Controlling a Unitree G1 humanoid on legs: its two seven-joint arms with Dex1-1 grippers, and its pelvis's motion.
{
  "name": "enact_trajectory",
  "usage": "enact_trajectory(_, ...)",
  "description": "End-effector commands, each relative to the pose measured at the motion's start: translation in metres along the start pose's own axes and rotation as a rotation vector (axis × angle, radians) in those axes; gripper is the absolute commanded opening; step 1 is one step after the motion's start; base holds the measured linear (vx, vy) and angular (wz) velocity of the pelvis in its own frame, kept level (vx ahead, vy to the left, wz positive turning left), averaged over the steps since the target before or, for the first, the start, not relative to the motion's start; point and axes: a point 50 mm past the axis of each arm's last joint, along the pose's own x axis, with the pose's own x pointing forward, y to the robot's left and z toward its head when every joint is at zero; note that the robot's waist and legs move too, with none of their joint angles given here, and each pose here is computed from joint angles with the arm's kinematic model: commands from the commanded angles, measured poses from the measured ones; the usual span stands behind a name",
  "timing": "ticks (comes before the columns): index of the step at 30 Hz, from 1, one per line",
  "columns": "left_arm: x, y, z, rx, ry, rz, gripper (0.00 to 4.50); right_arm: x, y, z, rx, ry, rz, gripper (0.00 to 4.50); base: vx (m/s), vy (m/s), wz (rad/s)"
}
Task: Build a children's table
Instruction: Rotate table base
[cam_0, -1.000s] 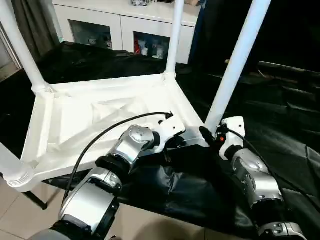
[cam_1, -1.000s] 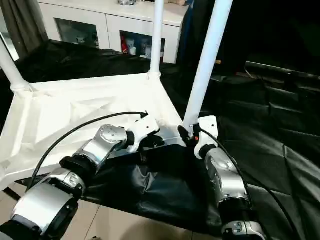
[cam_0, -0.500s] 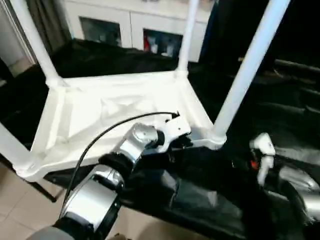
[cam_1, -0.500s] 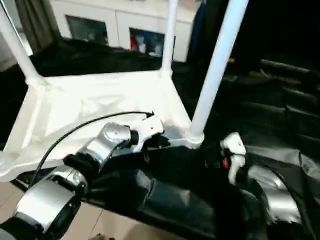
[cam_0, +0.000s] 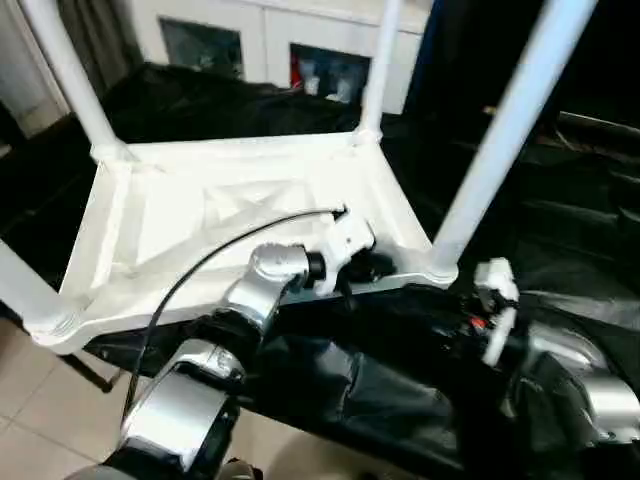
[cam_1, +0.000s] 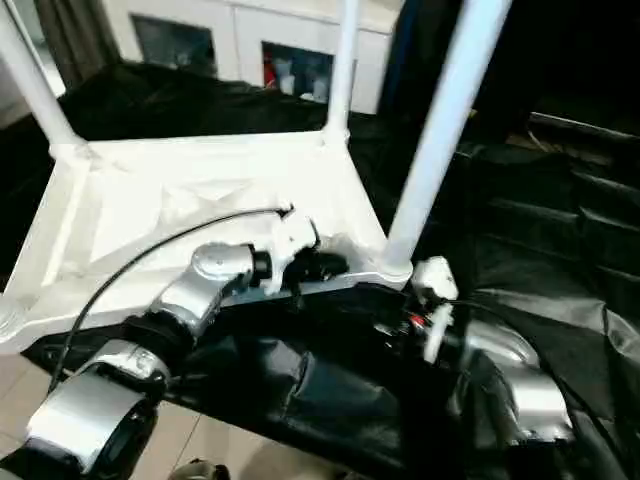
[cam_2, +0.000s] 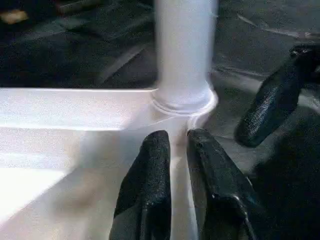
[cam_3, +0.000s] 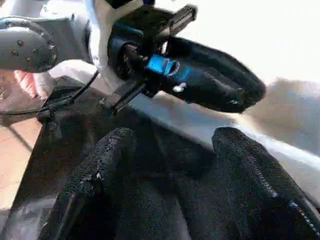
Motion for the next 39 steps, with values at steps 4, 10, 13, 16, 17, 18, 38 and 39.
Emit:
enact_trajectory(4,-0.041,0.012,0.006,-0.018,-0.01,0.08,1.22,0.027,-0.01,0.002,-0.012,-0.062,-0.176,2.77,0.0,0.0,0.0)
enact_trajectory(10,-0.087,-0.013,0.0,-0.071,0.038,0.097,1.76,0.052,-0.022,0.004,0.065,-0.171,-0.403,2.77,0.0,0.0,0.0)
enact_trajectory(13,-0.103,-0.03,-0.004,-0.121,0.067,0.12,1.95,0.059,-0.031,0.005,0.135,-0.224,-0.525,2.77,0.0,0.0,0.0)
enact_trajectory(16,-0.119,-0.047,-0.008,-0.159,0.094,0.166,2.23,0.064,-0.04,0.005,0.152,-0.245,-0.642,2.77,0.0,0.0,0.0)
enact_trajectory(17,-0.121,-0.048,-0.008,-0.166,0.096,0.177,2.4,0.064,-0.041,0.005,0.155,-0.246,-0.659,2.77,0.0,0.0,0.0)
enact_trajectory(18,-0.127,-0.053,-0.008,-0.181,0.105,0.199,2.49,0.063,-0.045,0.005,0.158,-0.247,-0.705,2.77,0.0,0.0,0.0)
enact_trajectory(38,-0.186,-0.069,-0.014,-0.23,0.19,0.423,4.16,-0.002,-0.112,0.034,0.087,-0.243,-1.25,2.77,0.0,0.0,0.0)
enact_trajectory(39,-0.186,-0.069,-0.013,-0.227,0.189,0.42,4.23,-0.009,-0.114,0.036,0.076,-0.242,-1.275,2.77,0.0,0.0,0.0)
